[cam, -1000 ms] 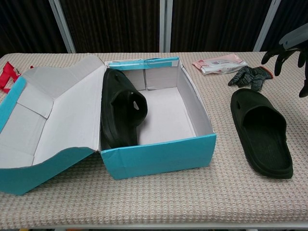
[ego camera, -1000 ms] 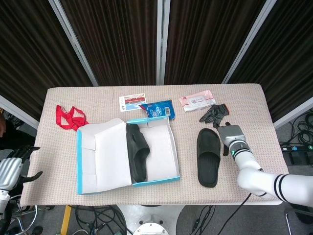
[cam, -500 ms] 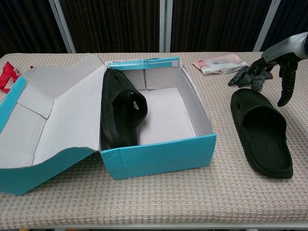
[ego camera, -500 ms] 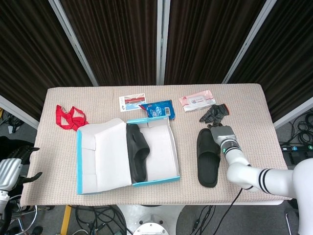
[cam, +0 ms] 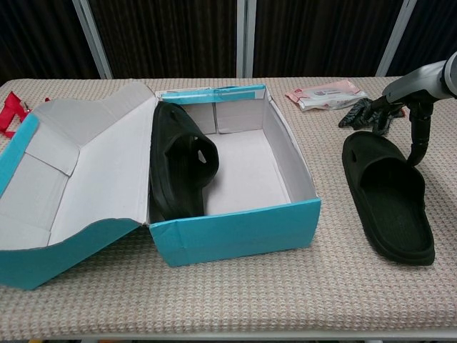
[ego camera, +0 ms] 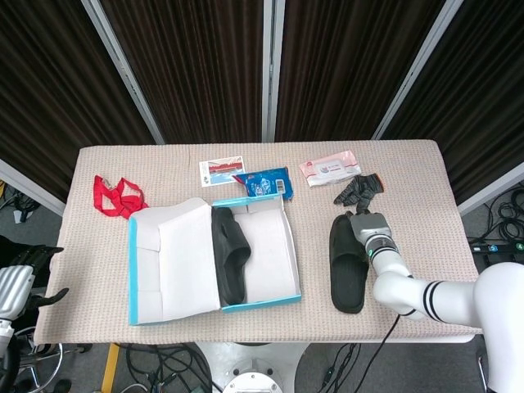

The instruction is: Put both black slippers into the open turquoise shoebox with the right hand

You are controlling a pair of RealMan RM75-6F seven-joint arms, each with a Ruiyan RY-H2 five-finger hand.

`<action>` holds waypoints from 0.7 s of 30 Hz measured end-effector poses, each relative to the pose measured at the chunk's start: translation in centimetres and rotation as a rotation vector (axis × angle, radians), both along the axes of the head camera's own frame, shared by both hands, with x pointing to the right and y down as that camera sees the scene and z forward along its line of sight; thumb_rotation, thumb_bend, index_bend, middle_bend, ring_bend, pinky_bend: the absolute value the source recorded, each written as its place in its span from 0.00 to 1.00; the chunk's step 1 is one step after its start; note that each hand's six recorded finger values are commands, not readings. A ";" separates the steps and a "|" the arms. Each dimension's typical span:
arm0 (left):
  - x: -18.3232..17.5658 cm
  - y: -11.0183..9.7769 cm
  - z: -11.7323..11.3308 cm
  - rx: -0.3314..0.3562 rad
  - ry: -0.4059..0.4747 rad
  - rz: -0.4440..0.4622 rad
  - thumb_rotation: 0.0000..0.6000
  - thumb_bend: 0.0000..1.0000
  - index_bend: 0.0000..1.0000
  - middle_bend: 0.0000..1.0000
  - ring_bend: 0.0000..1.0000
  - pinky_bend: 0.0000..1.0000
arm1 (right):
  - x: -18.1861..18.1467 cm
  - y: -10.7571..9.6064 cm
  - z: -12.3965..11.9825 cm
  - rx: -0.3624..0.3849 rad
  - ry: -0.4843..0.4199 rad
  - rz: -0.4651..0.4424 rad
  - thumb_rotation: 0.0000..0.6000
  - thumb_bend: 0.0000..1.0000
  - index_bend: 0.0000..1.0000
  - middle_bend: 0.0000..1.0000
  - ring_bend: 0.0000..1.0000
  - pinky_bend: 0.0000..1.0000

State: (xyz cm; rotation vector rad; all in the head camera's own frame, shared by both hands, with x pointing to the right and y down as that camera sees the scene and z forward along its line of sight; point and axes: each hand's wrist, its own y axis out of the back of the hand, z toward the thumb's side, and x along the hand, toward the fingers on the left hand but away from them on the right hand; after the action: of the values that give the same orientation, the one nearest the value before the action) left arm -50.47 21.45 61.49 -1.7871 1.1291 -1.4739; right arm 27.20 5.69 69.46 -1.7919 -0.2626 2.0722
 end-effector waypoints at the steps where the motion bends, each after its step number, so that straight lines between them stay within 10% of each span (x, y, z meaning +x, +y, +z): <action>1: 0.0 0.0 0.0 0.000 0.001 0.001 1.00 0.18 0.22 0.23 0.13 0.20 | 0.0 0.0 0.2 -0.004 0.003 0.000 1.00 0.01 0.00 0.14 0.00 0.14; 21: -0.1 0.3 0.2 -0.009 0.007 0.001 1.00 0.17 0.22 0.23 0.13 0.20 | -0.9 0.4 1.5 -0.023 0.018 -0.024 1.00 0.02 0.10 0.25 0.00 0.14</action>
State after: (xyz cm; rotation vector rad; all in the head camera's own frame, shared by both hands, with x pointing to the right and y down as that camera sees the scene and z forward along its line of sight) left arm -50.53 21.70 61.73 -1.8003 1.1269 -1.4752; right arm 26.26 6.11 71.00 -1.7801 -0.2115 2.0816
